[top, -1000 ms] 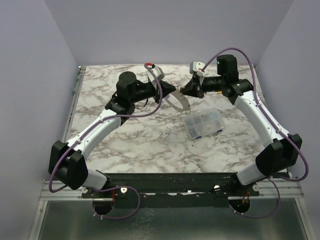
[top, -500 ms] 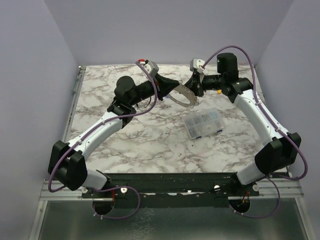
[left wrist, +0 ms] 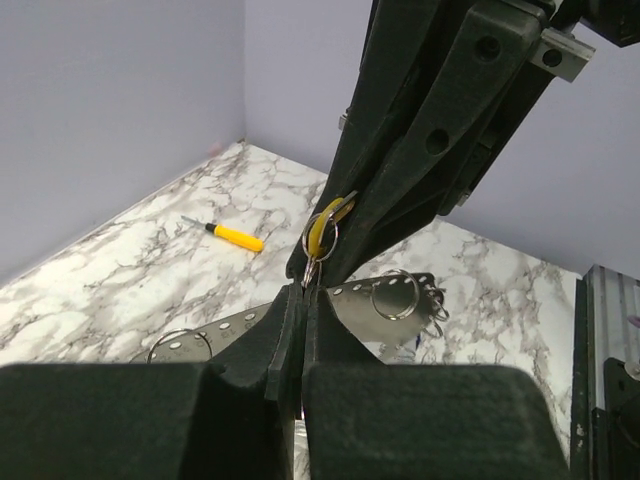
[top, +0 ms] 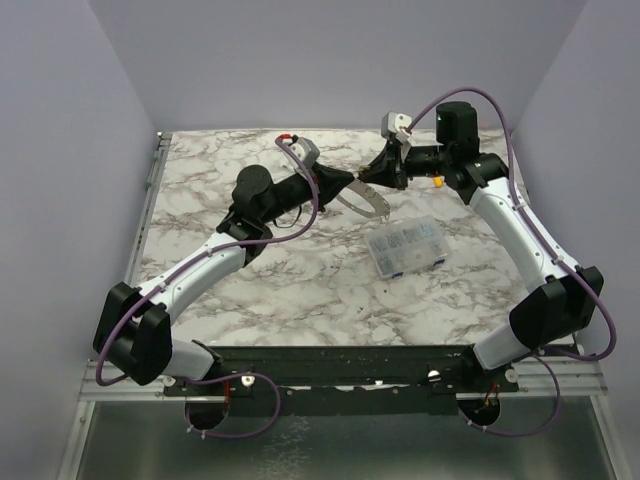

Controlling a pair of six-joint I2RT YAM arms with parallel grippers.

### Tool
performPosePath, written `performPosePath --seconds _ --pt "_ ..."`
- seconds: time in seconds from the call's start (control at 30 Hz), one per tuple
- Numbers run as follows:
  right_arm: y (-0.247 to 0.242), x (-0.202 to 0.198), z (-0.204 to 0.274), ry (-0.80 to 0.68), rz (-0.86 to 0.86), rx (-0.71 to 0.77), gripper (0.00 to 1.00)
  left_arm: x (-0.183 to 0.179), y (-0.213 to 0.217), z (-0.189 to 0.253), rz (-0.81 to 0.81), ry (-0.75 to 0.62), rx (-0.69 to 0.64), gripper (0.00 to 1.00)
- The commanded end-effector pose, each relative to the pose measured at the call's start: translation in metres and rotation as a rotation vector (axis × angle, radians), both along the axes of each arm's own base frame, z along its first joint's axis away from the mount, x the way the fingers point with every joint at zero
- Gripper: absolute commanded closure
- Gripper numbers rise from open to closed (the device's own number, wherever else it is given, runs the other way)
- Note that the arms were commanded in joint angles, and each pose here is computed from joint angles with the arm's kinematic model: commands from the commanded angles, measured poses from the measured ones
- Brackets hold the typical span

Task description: Remove the keys from the keyring

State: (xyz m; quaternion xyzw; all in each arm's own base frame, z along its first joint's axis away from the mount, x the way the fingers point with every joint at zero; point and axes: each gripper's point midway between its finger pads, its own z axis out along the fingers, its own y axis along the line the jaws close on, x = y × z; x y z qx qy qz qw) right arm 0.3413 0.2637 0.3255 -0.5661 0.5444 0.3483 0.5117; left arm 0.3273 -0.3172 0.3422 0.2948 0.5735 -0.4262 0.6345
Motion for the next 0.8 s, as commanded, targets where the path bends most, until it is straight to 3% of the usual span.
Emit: performPosePath --seconds 0.0,0.13,0.23,0.33,0.6,0.77 --pt "0.001 -0.003 0.022 -0.046 0.009 0.028 0.99 0.005 0.003 0.003 0.038 -0.055 0.014 0.96" --pt "0.001 -0.004 0.025 -0.054 0.017 0.031 0.99 0.000 0.005 -0.004 0.029 -0.102 0.062 0.82" --pt "0.001 -0.007 0.023 -0.063 0.036 0.024 0.99 -0.007 0.006 -0.012 -0.006 -0.173 0.159 0.58" --pt "0.001 -0.010 0.021 -0.075 0.057 0.012 0.99 -0.012 0.006 -0.018 -0.053 -0.255 0.277 0.47" --pt "-0.004 -0.016 0.010 -0.142 0.108 -0.049 0.99 -0.017 0.013 -0.018 -0.205 -0.340 0.553 0.42" --pt "-0.007 -0.019 0.004 -0.163 0.130 -0.078 1.00 -0.025 0.015 -0.013 -0.324 -0.338 0.588 0.43"
